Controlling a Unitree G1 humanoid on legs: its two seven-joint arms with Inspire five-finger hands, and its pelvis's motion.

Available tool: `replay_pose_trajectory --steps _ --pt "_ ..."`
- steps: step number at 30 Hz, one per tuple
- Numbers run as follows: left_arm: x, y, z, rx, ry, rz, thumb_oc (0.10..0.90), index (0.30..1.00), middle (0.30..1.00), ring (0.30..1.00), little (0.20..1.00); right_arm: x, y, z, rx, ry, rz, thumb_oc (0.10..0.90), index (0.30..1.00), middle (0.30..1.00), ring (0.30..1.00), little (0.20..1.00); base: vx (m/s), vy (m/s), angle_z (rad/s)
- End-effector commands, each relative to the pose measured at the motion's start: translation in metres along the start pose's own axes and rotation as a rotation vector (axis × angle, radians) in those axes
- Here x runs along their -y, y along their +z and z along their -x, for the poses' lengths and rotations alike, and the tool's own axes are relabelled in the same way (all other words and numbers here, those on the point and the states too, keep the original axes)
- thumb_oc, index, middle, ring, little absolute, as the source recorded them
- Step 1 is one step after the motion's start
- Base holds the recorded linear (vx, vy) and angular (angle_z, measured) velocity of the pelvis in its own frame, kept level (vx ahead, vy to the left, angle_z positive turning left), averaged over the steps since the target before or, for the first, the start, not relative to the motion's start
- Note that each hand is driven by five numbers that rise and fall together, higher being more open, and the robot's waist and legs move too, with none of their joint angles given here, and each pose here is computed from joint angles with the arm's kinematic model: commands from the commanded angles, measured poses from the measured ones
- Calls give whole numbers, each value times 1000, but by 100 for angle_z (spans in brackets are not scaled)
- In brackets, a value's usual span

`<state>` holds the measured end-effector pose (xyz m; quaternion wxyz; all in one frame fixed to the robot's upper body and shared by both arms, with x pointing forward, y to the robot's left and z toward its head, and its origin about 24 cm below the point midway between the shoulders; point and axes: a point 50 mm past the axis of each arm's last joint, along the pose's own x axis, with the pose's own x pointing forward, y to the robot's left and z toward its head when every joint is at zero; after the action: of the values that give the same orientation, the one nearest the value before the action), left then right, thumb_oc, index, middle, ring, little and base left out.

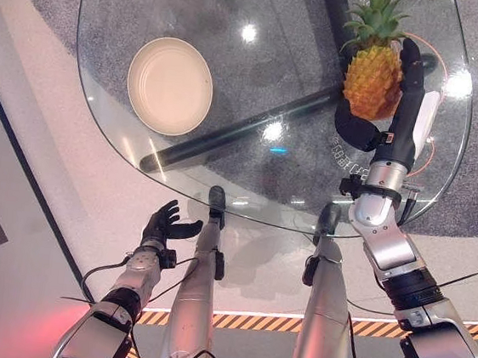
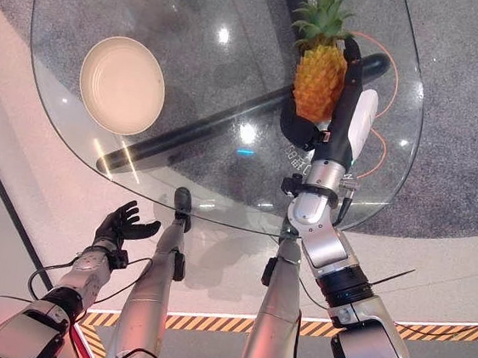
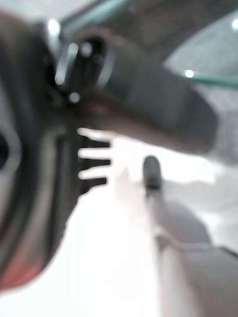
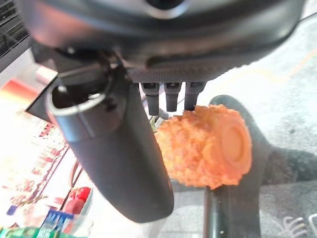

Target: Pick up the fruit to the plate

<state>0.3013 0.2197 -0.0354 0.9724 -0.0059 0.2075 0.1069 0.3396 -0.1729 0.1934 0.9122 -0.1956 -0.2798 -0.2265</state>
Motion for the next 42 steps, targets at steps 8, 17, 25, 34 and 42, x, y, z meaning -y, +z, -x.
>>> replay_pose_trajectory --steps 8,17,25,34,42 --pt "-14 -26 10 -56 58 -38 800 900 900 900 900 8 22 -7 73 -146 -37 800 900 900 900 900 0 0 0" --pt "-14 -25 9 -59 47 -41 800 900 900 900 900 11 12 -14 14 -199 -3 800 900 900 900 900 0 0 0" --pt "-11 -27 10 -61 35 -50 800 900 900 900 900 13 3 -20 -78 -241 -67 800 900 900 900 900 0 0 0" --pt "-9 -27 10 -67 33 -50 800 900 900 900 900 8 4 -22 -133 -235 -177 800 900 900 900 900 1 1 1" --pt "-4 -29 11 -70 25 -47 800 900 900 900 900 -2 10 -18 -167 -170 -277 800 900 900 900 900 0 0 0"
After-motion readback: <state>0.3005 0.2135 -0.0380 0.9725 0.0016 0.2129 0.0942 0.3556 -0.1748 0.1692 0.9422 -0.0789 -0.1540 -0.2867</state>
